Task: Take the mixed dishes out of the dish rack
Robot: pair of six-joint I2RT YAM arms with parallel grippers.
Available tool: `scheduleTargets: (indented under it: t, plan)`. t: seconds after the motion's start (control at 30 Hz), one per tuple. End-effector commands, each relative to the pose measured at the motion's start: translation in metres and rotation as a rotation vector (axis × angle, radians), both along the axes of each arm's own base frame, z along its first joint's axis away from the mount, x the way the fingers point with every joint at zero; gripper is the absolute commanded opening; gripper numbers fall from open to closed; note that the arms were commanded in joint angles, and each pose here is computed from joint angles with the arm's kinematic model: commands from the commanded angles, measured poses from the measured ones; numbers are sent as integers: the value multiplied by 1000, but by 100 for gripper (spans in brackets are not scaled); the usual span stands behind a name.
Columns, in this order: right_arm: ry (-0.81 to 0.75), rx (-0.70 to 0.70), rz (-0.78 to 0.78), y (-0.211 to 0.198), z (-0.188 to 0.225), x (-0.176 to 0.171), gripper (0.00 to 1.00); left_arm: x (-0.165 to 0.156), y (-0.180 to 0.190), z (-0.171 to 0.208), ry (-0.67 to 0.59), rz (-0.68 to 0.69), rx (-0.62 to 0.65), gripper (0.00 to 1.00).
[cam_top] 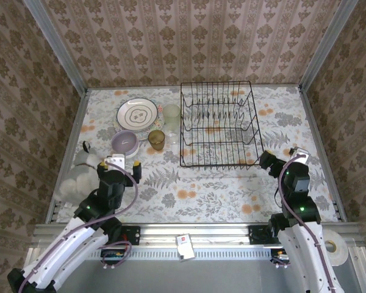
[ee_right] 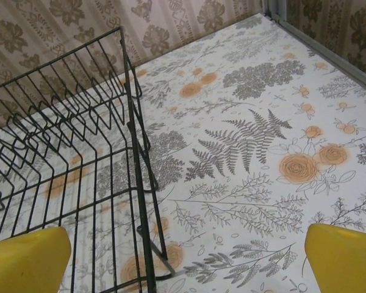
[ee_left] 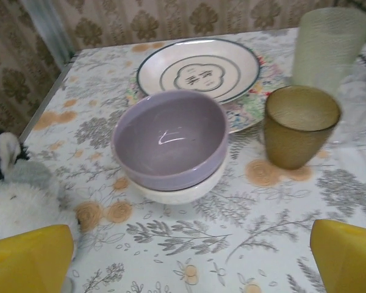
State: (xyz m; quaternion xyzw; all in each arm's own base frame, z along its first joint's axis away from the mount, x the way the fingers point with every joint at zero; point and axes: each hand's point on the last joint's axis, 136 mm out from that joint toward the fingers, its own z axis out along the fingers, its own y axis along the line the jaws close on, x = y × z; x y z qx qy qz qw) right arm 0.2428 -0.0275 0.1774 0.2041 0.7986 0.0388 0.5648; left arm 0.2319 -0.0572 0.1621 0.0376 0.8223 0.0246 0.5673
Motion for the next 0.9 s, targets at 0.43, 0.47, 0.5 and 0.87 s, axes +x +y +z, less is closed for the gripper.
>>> scheduleTargets:
  t: [0.43, 0.47, 0.5, 0.87]
  plan:
    - [-70, -104, -43, -12, 2, 11, 100, 59, 46, 23, -132, 215, 17, 100]
    - [-70, -107, -44, -12, 2, 11, 100, 60, 49, 23, -143, 223, 14, 100]
    - [-71, -114, -44, -13, 1, 11, 100, 62, 51, 23, -151, 228, 18, 100]
    - [-62, -128, -37, -12, -2, 19, 100, 88, 71, 2, -146, 236, 78, 100]
